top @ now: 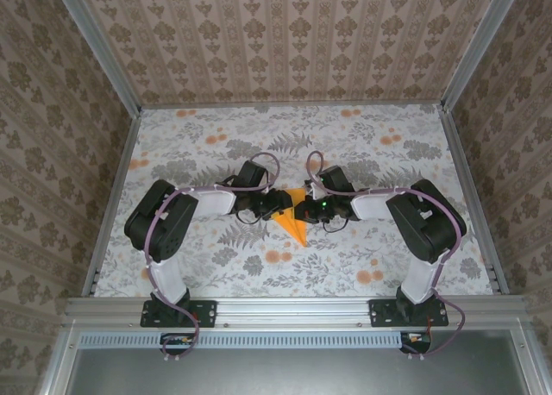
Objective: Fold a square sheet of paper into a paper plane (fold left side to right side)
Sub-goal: Fourth fold the wing at the center of the table.
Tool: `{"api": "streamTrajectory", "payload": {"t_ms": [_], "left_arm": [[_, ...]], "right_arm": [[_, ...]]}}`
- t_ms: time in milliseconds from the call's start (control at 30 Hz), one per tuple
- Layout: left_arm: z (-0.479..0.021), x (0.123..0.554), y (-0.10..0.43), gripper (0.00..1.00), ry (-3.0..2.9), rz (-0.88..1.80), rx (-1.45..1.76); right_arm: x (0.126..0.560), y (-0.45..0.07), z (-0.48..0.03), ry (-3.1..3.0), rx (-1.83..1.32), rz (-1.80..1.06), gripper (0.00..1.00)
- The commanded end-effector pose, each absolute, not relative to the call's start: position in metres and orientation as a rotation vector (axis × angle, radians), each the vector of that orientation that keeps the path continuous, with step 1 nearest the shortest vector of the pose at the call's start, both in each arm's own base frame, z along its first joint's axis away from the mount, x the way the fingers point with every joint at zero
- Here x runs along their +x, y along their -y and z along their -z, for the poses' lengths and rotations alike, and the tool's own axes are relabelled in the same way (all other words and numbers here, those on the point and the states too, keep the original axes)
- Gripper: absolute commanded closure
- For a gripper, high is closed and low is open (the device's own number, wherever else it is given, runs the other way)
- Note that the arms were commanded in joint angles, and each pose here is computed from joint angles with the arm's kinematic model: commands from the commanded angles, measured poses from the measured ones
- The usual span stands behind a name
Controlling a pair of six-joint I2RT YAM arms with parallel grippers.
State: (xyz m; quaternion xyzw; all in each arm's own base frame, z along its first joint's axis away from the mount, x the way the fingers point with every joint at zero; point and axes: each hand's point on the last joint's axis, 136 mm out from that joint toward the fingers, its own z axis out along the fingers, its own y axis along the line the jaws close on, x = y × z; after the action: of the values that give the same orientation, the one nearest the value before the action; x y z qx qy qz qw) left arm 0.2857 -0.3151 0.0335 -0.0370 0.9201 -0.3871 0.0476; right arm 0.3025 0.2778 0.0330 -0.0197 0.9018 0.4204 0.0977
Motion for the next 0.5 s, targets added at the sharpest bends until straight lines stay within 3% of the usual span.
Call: {"api": "streamTrajectory", "payload": {"t_ms": [0, 467], "left_arm": [[-0.015, 0.279, 0.302, 0.52, -2.879, 1.069, -0.143], [-0.015, 0.278, 0.3, 0.52, -2.876, 1.07, -0.146]], "right_arm": [[0.307, -0.277, -0.041, -2.647, -0.073, -1.24, 1.0], [0.303, -0.251, -0.035, -2.7, -0.063, -1.089, 1.0]]}}
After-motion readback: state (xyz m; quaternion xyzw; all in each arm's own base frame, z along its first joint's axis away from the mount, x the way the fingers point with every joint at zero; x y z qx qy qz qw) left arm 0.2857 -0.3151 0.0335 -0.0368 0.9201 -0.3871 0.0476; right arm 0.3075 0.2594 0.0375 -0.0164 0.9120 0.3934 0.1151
